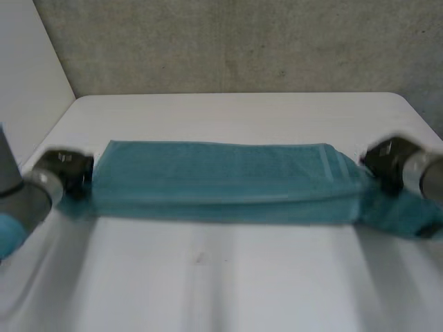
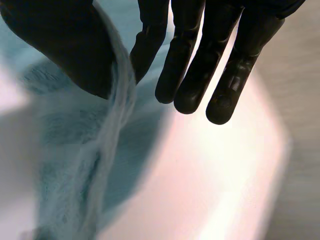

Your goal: Fold the laundry

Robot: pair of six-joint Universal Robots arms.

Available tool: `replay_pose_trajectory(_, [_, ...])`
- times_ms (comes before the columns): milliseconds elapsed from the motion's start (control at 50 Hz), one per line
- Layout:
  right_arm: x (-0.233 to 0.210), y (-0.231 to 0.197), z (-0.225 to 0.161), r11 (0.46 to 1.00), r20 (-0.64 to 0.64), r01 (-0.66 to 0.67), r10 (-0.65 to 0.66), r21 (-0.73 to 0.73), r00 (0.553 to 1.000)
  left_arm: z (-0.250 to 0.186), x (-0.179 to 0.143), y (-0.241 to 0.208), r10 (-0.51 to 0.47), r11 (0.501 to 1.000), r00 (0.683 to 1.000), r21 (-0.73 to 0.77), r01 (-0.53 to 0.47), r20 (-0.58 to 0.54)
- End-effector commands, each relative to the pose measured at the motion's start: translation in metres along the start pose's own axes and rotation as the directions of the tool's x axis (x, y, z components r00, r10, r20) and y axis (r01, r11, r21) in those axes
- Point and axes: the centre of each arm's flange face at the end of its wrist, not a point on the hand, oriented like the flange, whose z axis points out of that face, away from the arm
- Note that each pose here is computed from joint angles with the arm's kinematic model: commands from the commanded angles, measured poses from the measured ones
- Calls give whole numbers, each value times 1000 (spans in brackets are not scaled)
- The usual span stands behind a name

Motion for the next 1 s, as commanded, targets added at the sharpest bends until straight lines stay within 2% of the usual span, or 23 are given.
replay_pose_trajectory(20, [125,-112,-3,889,-546,54,230,455,806,21,-49,-146,-122,814,974,581,-13,192])
replay_pose_trajectory(40, [142,-127,-13,847,-602,94,289,523,745,15,-65,-173,-193,713,956,701,-18,220])
replay_pose_trajectory(60, [152,-138,-25,805,-638,139,337,576,693,15,-65,-174,-194,712,956,702,-18,220])
replay_pose_trajectory(80, [152,-138,-25,805,-638,139,338,577,692,3,-76,-195,-258,605,940,796,-22,222])
replay_pose_trajectory(100, [157,-150,-41,765,-654,181,373,618,658,-10,-84,-212,-306,508,926,860,-38,221])
replay_pose_trajectory(120, [157,-150,-41,764,-654,182,373,619,657,-10,-84,-212,-306,507,926,861,-38,221])
replay_pose_trajectory(140, [155,-157,-56,734,-657,208,397,646,641,-19,-92,-221,-340,438,913,897,-59,226])
replay_pose_trajectory(160, [148,-157,-63,726,-651,214,395,654,648,-22,-94,-223,-359,406,904,911,-73,232])
replay_pose_trajectory(180, [148,-157,-63,726,-651,214,395,654,648,-22,-94,-223,-359,405,904,911,-73,232])
replay_pose_trajectory(220, [130,-145,-60,744,-625,193,356,640,695,-20,-91,-218,-359,412,904,909,-69,231])
replay_pose_trajectory(240, [129,-145,-60,744,-625,193,356,639,695,-16,-87,-210,-352,436,908,898,-56,228])
replay_pose_trajectory(260, [117,-137,-55,756,-601,177,330,630,728,-10,-85,-199,-346,467,911,883,-42,227])
replay_pose_trajectory(280, [117,-136,-55,757,-601,177,330,630,728,-10,-85,-199,-346,468,911,883,-42,227])
replay_pose_trajectory(320, [90,-117,-43,786,-543,141,273,602,794,5,-72,-173,-325,545,921,838,-3,215])
replay_pose_trajectory(340, [90,-117,-43,786,-543,141,273,602,795,5,-72,-173,-325,546,921,838,-3,215])
replay_pose_trajectory(360, [75,-105,-35,804,-506,121,241,582,828,11,-66,-157,-312,587,927,809,16,209])
replay_pose_trajectory(380, [59,-94,-28,819,-468,104,213,564,857,11,-65,-157,-312,588,927,809,16,209])
replay_pose_trajectory(480, [26,-65,-13,859,-381,53,170,509,909,31,-31,-92,-245,732,957,677,80,153])
replay_pose_trajectory(540, [5,-44,3,890,-323,14,150,456,934,39,-13,-60,-219,792,968,601,104,120])
replay_pose_trajectory(600, [-21,-19,27,924,-251,-27,132,382,959,43,-6,-45,-212,819,971,562,116,109])
replay_pose_trajectory(700, [-45,5,48,951,-183,-66,126,303,975,45,8,-7,-204,891,976,428,151,82])
replay_pose_trajectory(840, [-50,29,60,958,-148,-155,195,242,970,41,1,8,-212,925,973,340,169,92])
replay_pose_trajectory(1000, [-27,46,50,889,-147,-391,431,238,890,34,-11,9,-223,928,968,328,175,116])
